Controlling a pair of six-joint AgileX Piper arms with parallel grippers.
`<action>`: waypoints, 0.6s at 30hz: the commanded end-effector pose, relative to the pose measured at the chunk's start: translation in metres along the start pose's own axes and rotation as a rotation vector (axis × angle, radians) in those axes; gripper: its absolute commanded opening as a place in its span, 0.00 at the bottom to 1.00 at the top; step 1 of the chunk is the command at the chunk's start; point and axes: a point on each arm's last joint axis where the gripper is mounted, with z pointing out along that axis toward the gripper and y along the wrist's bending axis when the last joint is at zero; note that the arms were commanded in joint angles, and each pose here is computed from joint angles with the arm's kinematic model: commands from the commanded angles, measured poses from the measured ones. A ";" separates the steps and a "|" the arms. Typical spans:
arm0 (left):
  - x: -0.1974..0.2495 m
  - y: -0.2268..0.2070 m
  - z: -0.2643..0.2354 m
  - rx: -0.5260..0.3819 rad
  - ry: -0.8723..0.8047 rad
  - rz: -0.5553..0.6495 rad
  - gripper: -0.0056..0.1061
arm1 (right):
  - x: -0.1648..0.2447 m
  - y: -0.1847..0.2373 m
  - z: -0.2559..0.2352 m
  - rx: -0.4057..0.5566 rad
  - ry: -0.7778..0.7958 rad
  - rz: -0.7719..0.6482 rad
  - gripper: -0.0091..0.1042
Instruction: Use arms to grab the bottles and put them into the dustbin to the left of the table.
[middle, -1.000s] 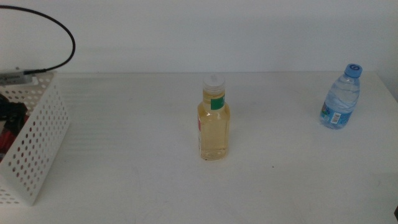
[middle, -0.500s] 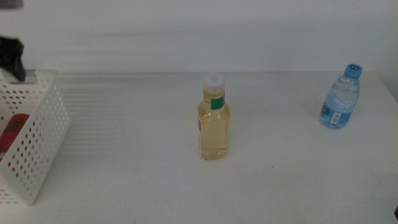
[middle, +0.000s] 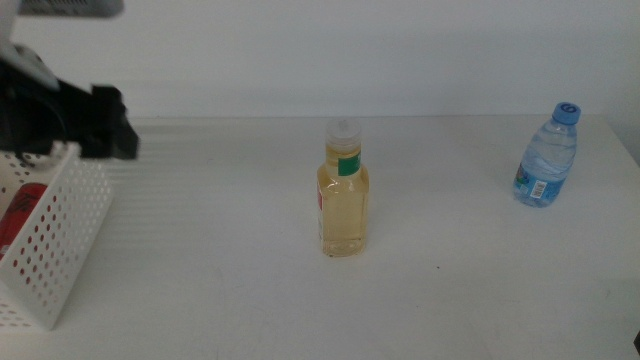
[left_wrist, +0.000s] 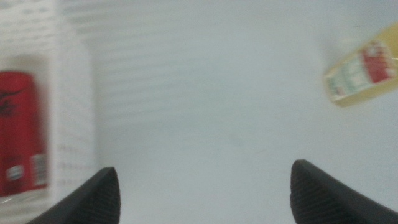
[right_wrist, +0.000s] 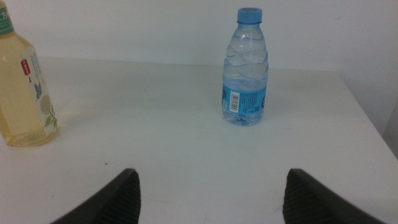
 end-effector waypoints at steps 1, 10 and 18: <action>0.007 -0.014 -0.014 0.055 -0.172 -0.002 0.86 | -0.010 -0.001 -0.003 0.014 -0.105 -0.020 0.61; 0.068 -0.042 0.001 0.226 -0.373 0.055 0.86 | -0.010 -0.001 -0.003 0.014 -0.105 -0.020 0.61; 0.121 -0.052 0.024 0.308 -0.530 0.222 0.86 | -0.010 -0.001 -0.003 0.014 -0.105 -0.020 0.61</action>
